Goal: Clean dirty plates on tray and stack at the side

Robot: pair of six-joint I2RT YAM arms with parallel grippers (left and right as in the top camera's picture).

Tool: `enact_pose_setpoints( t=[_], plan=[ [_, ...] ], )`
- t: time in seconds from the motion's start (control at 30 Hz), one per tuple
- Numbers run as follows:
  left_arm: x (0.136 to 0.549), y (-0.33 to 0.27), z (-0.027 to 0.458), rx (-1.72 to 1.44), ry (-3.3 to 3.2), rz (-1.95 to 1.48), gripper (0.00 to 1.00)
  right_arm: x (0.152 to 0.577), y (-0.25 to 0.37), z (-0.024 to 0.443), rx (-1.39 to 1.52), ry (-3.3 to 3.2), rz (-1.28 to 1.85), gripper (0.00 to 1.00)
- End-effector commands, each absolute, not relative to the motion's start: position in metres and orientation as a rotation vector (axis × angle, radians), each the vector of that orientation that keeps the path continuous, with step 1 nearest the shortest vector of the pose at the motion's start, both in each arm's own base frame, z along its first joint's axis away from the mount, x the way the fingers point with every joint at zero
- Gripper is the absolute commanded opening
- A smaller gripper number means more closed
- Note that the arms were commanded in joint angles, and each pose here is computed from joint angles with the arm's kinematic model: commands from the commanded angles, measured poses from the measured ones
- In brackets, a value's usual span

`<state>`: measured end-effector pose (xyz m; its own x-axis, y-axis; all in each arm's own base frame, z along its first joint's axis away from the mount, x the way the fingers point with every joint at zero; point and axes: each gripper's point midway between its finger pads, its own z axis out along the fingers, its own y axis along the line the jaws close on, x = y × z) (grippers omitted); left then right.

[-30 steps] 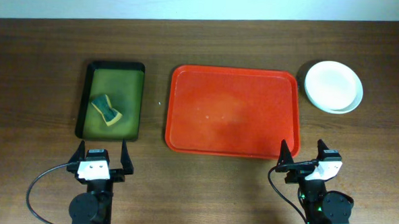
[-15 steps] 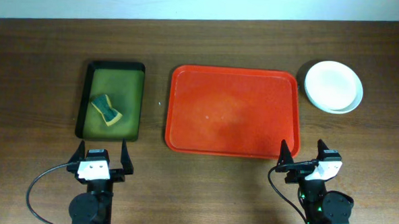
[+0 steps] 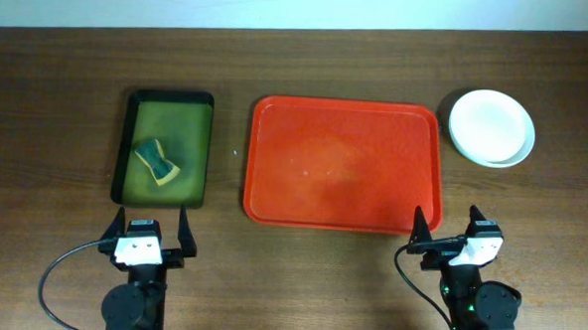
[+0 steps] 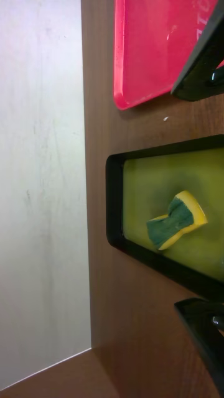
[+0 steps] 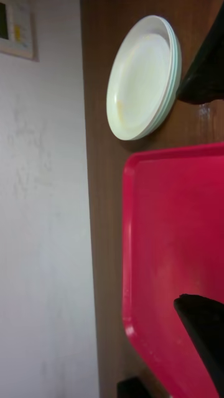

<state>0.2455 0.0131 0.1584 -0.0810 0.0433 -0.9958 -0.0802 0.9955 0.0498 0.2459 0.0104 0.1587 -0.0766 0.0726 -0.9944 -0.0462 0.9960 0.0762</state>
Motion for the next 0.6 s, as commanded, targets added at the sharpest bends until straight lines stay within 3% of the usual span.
enact_pose_setpoints(
  t=[0.0, 0.57],
  plan=[
    [0.2456, 0.0104, 0.1576, -0.004, 1.645, 0.102, 0.99, 0.2459, 0.0058, 0.1557, -0.067, 1.648, -0.018, 0.98],
    [0.2456, 0.0104, 0.1576, -0.004, 1.645, 0.102, 0.99, 0.246, 0.0023, 0.156, -0.071, 1.647, -0.04, 0.98]
  ],
)
